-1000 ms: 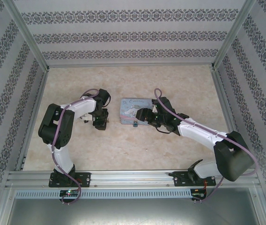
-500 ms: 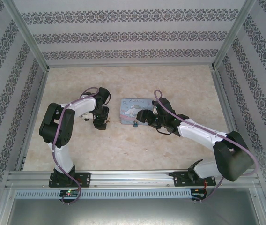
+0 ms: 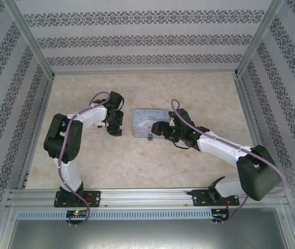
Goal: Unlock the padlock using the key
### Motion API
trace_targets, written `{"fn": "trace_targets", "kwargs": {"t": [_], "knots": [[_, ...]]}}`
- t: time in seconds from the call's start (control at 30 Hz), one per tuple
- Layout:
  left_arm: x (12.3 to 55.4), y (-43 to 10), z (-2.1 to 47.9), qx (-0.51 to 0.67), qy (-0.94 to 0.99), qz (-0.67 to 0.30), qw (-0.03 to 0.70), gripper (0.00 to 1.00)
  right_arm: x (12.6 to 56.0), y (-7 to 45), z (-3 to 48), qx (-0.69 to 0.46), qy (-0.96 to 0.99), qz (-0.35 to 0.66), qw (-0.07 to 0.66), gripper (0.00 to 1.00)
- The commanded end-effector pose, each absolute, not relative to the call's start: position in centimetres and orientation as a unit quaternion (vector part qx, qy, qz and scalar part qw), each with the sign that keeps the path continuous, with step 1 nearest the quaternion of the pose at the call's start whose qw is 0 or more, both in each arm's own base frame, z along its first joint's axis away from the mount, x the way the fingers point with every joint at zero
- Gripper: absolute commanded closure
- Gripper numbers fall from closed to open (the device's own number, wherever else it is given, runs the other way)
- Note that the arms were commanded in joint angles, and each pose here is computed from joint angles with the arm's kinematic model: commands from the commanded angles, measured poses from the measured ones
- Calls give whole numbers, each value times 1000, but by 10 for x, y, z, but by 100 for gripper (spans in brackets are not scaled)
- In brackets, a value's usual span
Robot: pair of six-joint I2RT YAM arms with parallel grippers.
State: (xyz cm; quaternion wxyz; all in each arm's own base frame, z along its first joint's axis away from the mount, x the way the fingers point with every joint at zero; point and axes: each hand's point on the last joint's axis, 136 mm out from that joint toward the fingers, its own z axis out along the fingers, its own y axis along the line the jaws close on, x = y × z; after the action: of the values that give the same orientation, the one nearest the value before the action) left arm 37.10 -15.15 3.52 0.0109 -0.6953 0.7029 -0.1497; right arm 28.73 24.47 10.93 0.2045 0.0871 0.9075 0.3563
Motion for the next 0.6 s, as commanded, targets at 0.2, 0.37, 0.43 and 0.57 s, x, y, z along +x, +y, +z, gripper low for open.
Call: {"fn": "trace_targets", "kwargs": {"t": [0.2, 0.37, 0.43, 0.57], "knots": [[365, -151, 31, -704, 696, -137, 14, 33, 284, 245, 109, 83, 908, 353, 210, 30], [360, -147, 40, -700, 701, -134, 21, 32, 283, 246, 107, 83, 908, 353, 209, 30], [359, -146, 44, -699, 702, -134, 24, 32, 283, 246, 106, 84, 908, 354, 208, 30], [351, -146, 45, -695, 708, -125, 20, 31, 283, 249, 105, 83, 908, 355, 207, 30]]}}
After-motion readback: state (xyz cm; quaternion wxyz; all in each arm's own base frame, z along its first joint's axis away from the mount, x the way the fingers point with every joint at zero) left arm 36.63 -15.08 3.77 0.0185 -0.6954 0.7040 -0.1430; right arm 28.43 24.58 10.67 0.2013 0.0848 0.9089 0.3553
